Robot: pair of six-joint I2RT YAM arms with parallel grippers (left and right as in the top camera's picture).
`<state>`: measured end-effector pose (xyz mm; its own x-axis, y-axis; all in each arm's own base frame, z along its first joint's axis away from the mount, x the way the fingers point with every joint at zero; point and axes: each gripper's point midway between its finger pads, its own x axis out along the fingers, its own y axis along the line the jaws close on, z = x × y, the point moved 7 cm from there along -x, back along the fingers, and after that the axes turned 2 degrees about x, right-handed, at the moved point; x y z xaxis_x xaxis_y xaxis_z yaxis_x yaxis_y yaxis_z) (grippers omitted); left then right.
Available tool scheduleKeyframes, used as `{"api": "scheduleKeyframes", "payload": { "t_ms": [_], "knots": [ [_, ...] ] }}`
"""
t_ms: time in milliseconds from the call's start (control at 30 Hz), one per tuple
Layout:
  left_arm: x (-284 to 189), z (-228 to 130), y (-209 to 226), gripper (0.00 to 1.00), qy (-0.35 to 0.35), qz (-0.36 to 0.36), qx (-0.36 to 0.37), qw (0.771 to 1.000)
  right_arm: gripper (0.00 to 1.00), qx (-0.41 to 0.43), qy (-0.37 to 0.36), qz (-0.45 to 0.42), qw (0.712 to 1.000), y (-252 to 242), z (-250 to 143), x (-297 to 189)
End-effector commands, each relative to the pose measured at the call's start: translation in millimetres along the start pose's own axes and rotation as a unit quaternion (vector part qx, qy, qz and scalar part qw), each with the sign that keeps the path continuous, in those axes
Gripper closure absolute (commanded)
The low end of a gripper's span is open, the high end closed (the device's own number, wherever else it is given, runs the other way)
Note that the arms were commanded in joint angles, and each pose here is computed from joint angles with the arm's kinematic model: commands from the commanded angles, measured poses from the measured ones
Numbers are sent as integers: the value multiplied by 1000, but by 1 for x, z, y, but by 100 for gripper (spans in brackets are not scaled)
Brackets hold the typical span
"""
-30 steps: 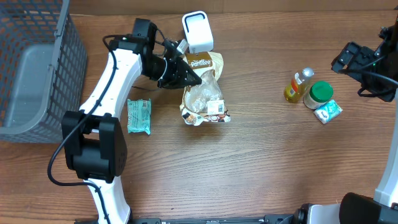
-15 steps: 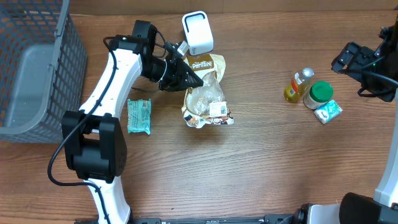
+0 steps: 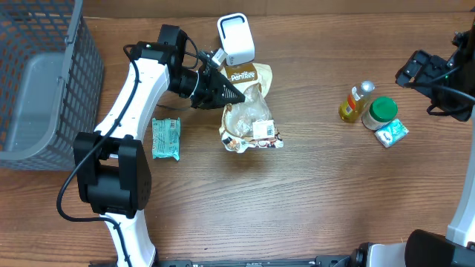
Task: Scan the item barcode
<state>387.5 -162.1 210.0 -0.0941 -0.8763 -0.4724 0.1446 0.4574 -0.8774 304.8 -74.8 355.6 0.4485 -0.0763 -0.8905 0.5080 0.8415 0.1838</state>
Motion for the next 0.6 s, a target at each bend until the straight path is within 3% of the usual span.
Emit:
{"api": "scheduleKeyframes", "payload": {
  "t_ms": [0, 233, 433, 567],
  "knots": [
    [-5, -5, -25, 96, 0, -81, 22, 996, 0, 2, -17, 3, 1000, 0, 3, -9],
    [-18, 8, -60, 96, -5, -229, 65, 971, 0, 2, -17, 3, 1000, 0, 3, -9],
    [-29, 43, -82, 96, -72, -113, 80, 988, 0, 2, -17, 3, 1000, 0, 3, -9],
    [-53, 66, -111, 96, -157, -26, 126, 979, 0, 2, -17, 3, 1000, 0, 3, -9]
  ]
}}
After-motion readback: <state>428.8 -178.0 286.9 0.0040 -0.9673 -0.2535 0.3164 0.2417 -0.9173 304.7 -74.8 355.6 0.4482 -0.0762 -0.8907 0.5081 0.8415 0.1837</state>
